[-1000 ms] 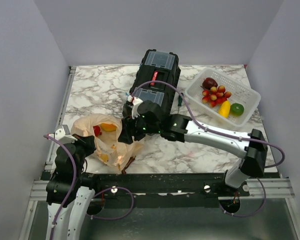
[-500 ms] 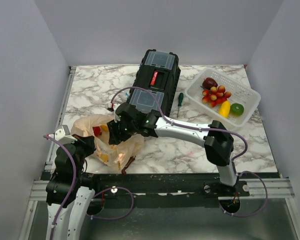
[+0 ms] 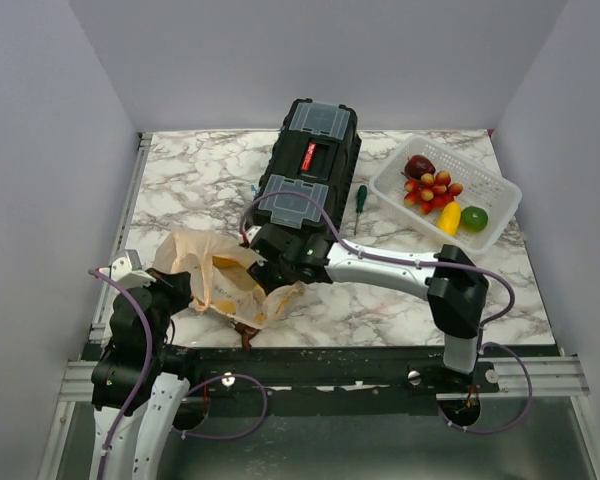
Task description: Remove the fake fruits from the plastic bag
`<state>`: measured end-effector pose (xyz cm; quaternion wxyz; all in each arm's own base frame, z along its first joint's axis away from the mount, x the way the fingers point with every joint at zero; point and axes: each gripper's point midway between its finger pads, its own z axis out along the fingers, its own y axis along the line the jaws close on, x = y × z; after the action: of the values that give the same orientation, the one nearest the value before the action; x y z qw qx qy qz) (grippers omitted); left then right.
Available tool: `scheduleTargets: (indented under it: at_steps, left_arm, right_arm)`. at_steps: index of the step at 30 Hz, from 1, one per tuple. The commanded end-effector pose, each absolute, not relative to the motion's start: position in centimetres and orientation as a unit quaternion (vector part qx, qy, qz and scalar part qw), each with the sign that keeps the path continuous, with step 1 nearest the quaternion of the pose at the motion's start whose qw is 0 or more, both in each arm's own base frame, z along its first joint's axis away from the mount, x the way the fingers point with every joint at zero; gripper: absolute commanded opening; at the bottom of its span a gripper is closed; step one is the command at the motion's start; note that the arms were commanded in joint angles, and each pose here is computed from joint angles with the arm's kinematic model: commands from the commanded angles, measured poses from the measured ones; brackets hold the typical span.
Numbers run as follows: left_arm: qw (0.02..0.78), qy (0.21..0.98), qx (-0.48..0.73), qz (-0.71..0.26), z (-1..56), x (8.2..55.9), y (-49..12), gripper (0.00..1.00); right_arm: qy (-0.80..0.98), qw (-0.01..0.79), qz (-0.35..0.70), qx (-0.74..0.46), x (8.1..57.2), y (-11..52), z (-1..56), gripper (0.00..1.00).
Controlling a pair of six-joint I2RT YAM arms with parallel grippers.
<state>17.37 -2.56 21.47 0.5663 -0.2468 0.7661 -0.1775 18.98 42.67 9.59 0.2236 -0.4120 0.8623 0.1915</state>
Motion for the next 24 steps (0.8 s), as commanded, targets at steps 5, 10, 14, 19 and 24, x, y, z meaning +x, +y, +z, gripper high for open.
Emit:
scheduleTargets:
  at_steps: [5, 10, 14, 19, 24]
  left_arm:
    - [0.568, 0.768, -0.232, -0.185, 21.9, 17.4, -3.0, 0.00]
    - [0.565, 0.771, -0.227, -0.187, 21.9, 17.4, -3.2, 0.00]
    - [0.561, 0.775, -0.215, -0.196, 21.8, 17.5, -3.8, 0.00]
    - [0.541, 0.784, -0.200, -0.227, 22.2, 16.8, -5.1, 0.00]
    - [0.481, 0.796, -0.212, -0.300, 21.9, 14.9, -7.6, 0.00]
  right_arm:
    - [0.861, 0.298, 0.054, -0.408, 21.3, 35.3, 7.5, 0.53]
    - [0.858, 0.347, 0.089, -0.367, 21.4, 34.8, 6.2, 0.66]
    - [0.840, 0.387, 0.120, -0.360, 21.4, 34.7, 5.4, 0.72]
    - [0.828, 0.406, 0.120, -0.368, 21.9, 35.0, 2.9, 0.77]
    - [0.814, 0.416, 0.112, -0.389, 22.7, 36.1, 1.2, 0.80]
